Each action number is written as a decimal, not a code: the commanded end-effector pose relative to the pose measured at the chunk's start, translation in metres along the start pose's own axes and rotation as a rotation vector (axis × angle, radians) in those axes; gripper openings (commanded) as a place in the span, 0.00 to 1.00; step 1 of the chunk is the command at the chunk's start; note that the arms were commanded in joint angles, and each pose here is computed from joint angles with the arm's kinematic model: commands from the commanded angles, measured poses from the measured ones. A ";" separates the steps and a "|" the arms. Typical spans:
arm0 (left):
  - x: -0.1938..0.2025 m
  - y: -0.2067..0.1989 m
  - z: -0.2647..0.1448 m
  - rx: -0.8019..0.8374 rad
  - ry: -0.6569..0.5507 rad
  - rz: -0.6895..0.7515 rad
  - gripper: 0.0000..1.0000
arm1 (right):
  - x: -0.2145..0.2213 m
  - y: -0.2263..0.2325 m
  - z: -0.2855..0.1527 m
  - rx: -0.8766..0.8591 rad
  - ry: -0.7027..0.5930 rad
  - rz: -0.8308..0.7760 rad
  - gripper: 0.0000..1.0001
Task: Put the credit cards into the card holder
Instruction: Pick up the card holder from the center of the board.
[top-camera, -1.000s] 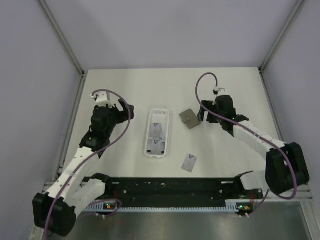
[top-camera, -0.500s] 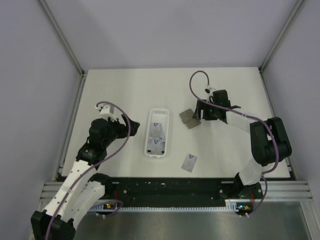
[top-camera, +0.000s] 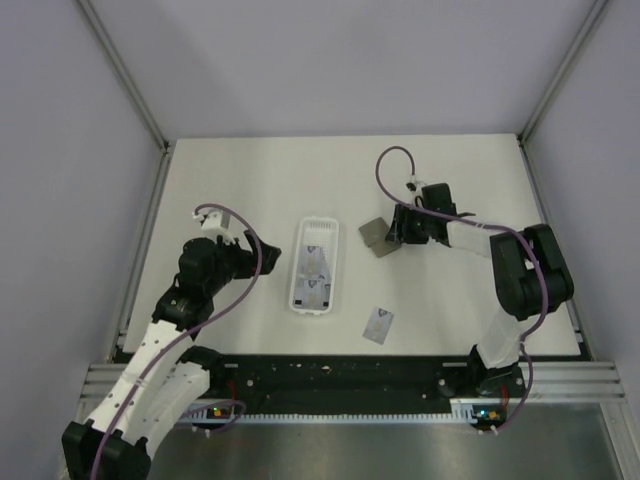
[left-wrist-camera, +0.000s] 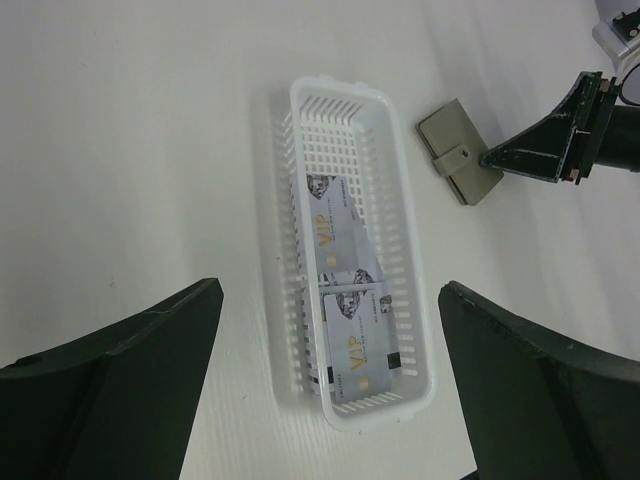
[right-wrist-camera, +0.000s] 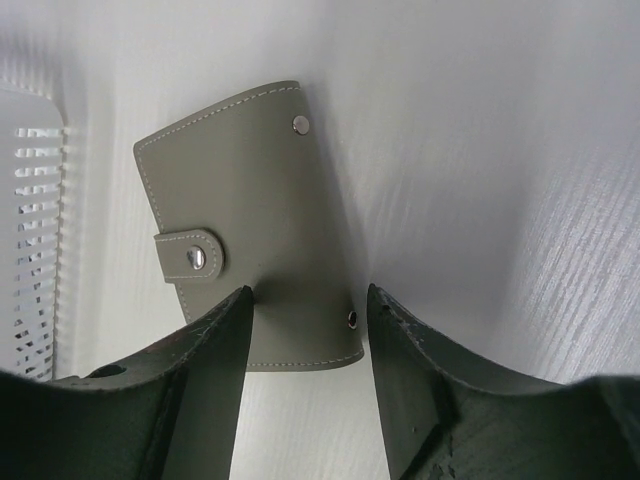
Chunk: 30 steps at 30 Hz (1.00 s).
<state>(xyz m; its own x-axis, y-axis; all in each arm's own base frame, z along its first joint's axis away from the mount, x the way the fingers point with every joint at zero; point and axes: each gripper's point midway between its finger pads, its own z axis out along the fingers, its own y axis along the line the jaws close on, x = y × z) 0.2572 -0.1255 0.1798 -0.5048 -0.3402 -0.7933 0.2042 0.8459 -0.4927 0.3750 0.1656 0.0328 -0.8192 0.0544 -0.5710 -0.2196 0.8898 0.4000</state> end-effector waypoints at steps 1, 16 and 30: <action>-0.010 -0.010 0.000 0.035 -0.019 0.011 0.96 | -0.012 0.003 0.003 -0.021 -0.015 0.008 0.49; -0.009 -0.009 0.004 0.026 -0.009 -0.009 0.96 | -0.006 0.007 0.001 -0.032 -0.003 0.048 0.05; -0.060 -0.068 -0.011 0.229 -0.038 0.103 0.98 | -0.046 0.090 -0.105 -0.332 -0.232 -0.108 0.00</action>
<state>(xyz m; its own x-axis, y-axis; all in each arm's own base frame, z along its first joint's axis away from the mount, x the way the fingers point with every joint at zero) 0.2647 -0.1374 0.2023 -0.5177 -0.3241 -0.7918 0.2545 0.8253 -0.5042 0.3584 0.1788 0.1171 -0.7276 0.1177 -0.6758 -0.3168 0.8161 0.4833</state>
